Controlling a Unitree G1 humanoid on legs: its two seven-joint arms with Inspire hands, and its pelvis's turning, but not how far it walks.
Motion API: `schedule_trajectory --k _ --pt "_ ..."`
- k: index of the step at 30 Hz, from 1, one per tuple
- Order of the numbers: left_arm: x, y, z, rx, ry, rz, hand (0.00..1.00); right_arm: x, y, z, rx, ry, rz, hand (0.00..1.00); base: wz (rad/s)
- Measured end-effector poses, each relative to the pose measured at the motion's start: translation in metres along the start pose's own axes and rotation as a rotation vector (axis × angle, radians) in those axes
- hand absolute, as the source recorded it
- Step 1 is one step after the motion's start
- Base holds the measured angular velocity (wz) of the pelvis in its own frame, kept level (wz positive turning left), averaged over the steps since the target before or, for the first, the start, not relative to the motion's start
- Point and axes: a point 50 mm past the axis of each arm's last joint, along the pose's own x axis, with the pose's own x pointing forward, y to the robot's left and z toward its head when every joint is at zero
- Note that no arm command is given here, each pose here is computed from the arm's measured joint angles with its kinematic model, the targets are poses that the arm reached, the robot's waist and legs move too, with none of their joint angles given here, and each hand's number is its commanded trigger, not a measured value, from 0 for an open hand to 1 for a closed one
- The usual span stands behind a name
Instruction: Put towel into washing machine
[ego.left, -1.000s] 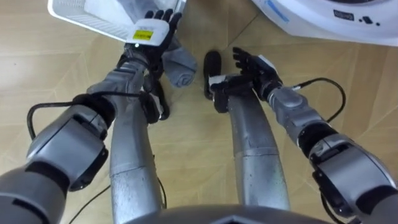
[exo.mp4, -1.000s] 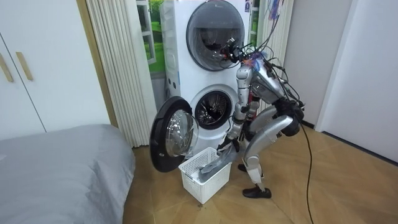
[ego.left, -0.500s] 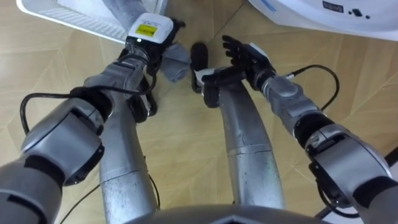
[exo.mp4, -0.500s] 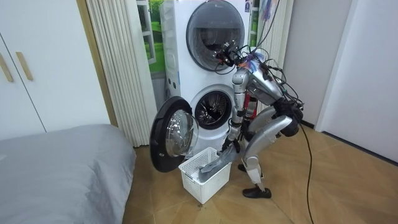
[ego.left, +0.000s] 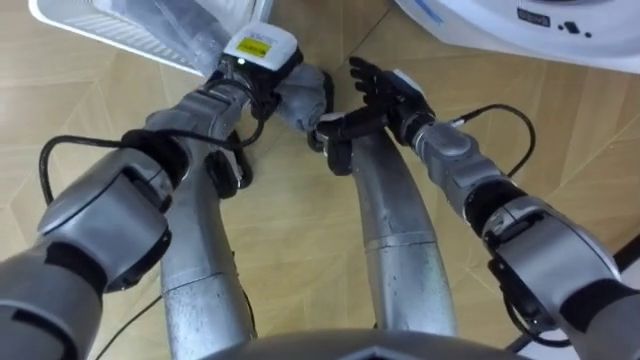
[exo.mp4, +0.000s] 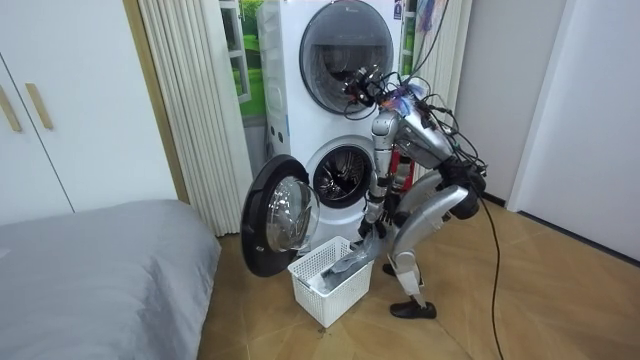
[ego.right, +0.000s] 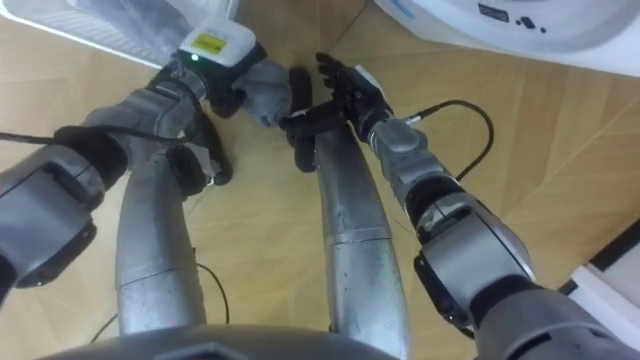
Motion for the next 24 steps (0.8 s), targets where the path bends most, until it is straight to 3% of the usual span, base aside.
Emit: schedule_trajectory --k 5,11,16,20,24 --pt "-0.006 -0.030 0.018 -0.044 -0.036 -0.085 1.00 -0.007 0.000 -0.023 0.059 0.064 -0.011 0.00 0.00" --pt "-0.010 -0.041 0.022 -0.106 -0.031 -0.113 1.00 -0.019 -0.003 -0.053 0.089 0.151 -0.033 0.00 0.02" --pt "-0.019 -0.050 0.007 -0.259 0.056 -0.067 1.00 -0.032 -0.013 -0.076 0.124 0.228 -0.054 0.00 0.01" --pt "-0.022 -0.046 -0.005 -0.379 0.128 0.017 1.00 -0.039 -0.025 -0.084 0.125 0.274 -0.086 0.00 0.06" --pt "-0.023 -0.036 -0.006 -0.586 0.161 0.144 1.00 -0.048 -0.034 -0.095 0.135 0.298 -0.115 0.00 0.03"
